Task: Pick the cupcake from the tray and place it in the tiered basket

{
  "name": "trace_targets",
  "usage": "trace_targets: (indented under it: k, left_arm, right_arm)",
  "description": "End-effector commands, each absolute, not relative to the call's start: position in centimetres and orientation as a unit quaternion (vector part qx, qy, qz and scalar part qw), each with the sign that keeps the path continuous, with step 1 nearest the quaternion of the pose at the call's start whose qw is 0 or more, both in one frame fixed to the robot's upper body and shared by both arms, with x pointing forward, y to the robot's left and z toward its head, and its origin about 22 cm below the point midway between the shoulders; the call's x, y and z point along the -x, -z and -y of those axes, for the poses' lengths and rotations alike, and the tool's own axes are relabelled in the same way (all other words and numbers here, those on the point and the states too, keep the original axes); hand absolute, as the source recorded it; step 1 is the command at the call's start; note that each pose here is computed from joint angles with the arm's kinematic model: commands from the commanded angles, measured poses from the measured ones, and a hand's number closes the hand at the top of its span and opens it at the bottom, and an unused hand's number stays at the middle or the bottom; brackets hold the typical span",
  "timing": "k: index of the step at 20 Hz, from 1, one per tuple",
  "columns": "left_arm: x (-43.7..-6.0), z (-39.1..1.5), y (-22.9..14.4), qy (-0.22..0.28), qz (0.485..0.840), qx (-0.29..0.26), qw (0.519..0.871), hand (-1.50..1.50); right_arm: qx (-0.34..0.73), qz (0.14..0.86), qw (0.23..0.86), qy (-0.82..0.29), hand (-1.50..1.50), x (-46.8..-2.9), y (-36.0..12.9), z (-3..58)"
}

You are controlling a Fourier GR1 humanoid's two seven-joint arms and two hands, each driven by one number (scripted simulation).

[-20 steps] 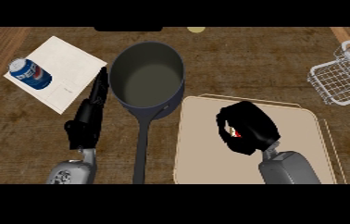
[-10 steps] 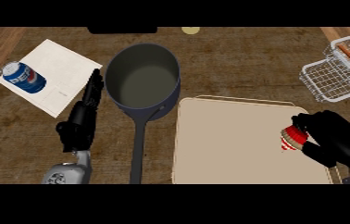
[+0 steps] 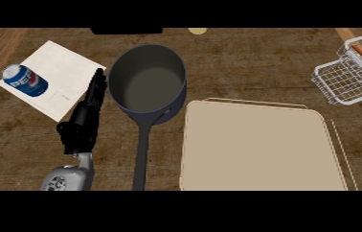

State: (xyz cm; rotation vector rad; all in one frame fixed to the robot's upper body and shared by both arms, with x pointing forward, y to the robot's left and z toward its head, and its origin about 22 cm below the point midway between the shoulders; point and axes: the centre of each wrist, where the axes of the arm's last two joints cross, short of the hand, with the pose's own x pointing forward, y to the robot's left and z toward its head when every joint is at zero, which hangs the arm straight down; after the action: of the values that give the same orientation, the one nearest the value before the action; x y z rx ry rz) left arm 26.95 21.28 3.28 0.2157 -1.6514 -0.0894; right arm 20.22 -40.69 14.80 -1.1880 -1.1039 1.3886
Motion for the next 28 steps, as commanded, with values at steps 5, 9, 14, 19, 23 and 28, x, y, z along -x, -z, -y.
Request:
trace_targets:
  k: [5, 9, 14, 19, 23, 28]
  left_arm:
    - [-28.0, -20.7, -3.8, 0.04, 0.736, -0.086, 0.67, 0.0]
    - [-27.9, -21.2, -3.8, 0.041, 0.734, -0.095, 0.671, 0.0]
    - [-26.5, -20.3, -2.9, 0.044, 0.737, -0.088, 0.669, 0.0]
    - [-26.7, -20.2, -4.3, 0.053, 0.739, -0.082, 0.667, 0.0]
    - [-27.3, -20.1, -3.7, 0.05, 0.736, -0.083, 0.67, 0.0]
    - [-26.8, -19.0, -3.7, 0.057, 0.738, -0.087, 0.667, 0.0]
  right_arm:
    - [0.521, 0.505, 0.474, -0.499, 1.5, -16.7, -26.5, 43.7]
    - [0.522, 0.525, 0.488, -0.462, 1.5, -16.5, -31.4, 44.4]
    - [0.492, 0.548, 0.524, -0.426, 1.5, -18.2, -34.1, 45.3]
    - [0.432, 0.582, 0.571, -0.386, 1.5, -20.8, -34.0, 45.6]
    - [0.464, 0.572, 0.56, -0.379, 1.5, -22.9, -35.7, 45.2]
    - [0.504, 0.549, 0.548, -0.38, 1.5, -26.6, -32.9, 44.4]
